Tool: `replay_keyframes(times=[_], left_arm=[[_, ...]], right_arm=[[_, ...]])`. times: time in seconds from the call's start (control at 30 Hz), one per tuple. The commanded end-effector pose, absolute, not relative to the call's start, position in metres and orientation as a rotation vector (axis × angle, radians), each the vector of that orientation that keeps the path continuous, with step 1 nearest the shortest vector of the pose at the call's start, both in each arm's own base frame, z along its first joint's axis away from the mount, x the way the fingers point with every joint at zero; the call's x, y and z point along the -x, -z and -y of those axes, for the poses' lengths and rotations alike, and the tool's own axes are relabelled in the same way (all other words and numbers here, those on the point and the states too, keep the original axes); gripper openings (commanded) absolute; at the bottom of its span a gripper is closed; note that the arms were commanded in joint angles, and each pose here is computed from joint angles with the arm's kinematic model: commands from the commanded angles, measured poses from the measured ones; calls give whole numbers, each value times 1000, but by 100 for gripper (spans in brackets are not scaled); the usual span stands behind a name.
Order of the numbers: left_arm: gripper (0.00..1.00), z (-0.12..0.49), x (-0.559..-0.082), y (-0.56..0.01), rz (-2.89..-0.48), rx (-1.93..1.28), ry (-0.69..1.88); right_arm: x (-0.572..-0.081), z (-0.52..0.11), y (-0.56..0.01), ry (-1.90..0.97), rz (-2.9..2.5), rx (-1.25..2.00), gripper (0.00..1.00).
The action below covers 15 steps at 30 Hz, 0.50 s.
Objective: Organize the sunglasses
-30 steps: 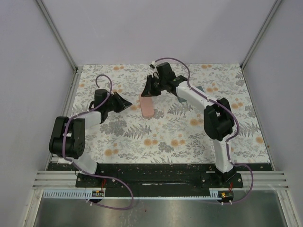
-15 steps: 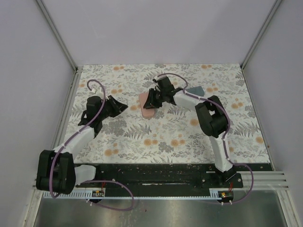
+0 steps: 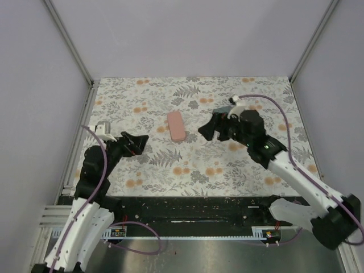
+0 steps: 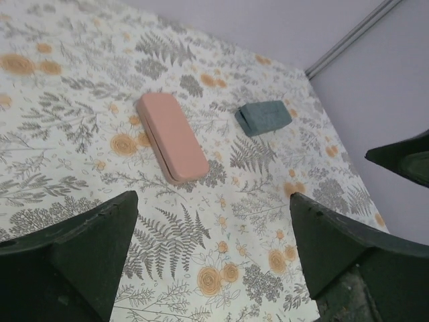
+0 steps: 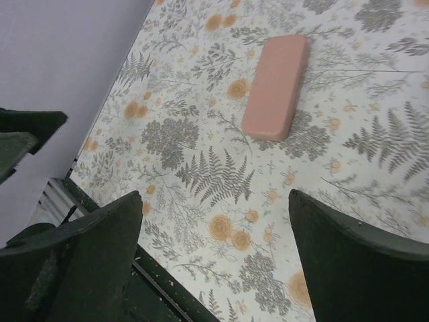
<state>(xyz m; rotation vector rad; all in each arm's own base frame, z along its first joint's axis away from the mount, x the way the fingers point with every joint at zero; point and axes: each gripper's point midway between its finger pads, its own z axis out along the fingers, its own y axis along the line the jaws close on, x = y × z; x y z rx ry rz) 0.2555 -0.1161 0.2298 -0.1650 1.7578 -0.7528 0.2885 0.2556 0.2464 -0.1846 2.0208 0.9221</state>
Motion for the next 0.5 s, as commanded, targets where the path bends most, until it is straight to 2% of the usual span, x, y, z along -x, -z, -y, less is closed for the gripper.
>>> replay_keyframes(times=[0.0,0.2,0.47], left_arm=[[99,94,-223,-237,-1669,153,663],[99,97,-203,-216,-1576,188,771],[99,107,-193,-214,-1524,169,872]], right_arm=[[-271,-193,-242,-692,-1927,54,98],[-226,-137,-237,-653,-1781,-72,100],[-205,-119,-209,-682,-1754,-152,99]])
